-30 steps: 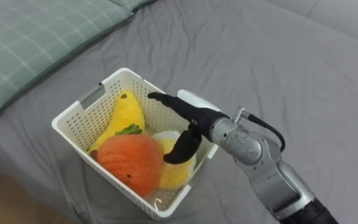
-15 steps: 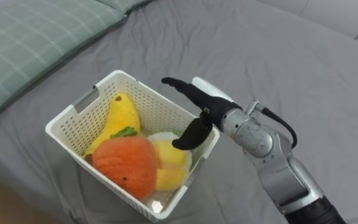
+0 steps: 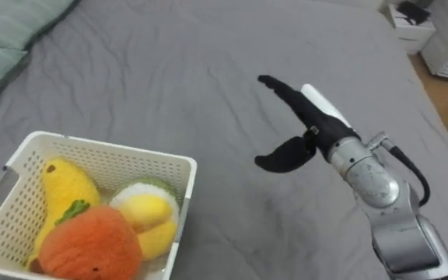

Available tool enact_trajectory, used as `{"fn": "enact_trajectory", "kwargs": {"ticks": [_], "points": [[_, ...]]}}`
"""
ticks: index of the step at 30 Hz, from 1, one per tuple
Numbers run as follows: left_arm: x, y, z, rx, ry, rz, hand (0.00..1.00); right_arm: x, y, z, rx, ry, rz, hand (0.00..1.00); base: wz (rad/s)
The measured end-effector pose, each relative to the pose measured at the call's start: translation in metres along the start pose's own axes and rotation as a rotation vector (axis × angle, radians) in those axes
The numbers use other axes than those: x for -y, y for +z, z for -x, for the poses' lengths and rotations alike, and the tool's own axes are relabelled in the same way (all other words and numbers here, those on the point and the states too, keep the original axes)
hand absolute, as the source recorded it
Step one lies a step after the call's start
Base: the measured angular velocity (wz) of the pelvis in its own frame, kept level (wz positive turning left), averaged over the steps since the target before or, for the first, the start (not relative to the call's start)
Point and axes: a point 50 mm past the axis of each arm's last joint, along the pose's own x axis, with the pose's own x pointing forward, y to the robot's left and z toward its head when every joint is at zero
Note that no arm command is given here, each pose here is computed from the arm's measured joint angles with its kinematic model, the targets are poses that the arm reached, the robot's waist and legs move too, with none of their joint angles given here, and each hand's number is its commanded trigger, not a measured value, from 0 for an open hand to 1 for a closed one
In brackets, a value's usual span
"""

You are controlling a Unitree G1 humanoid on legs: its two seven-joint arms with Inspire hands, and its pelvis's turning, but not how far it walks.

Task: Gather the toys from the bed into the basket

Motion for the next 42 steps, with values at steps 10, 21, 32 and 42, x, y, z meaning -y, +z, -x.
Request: {"fn": "enact_trajectory", "kwargs": {"ticks": [10, 21, 32, 42], "points": [[-0.003, -0.018, 0.001, -0.077, 0.047, 0.072, 0.0, 0.017, -0.044, 0.031, -0.136, -0.218, -0.134, 0.0, -0.1], [-0.012, -0.057, 0.007, -0.138, 0.107, 0.087, 0.0, -0.02, -0.147, 0.088, -0.612, -0.425, -0.297, 0.0, -0.15], [-0.017, -0.07, 0.009, -0.145, 0.122, 0.093, 0.0, -0.106, -0.225, 0.193, -1.221, -0.334, -0.347, 0.0, 0.03], [-0.014, -0.073, 0.01, -0.159, 0.091, 0.064, 0.0, -0.155, -0.231, 0.267, -1.562, -0.084, -0.394, 0.0, 0.01]]}}
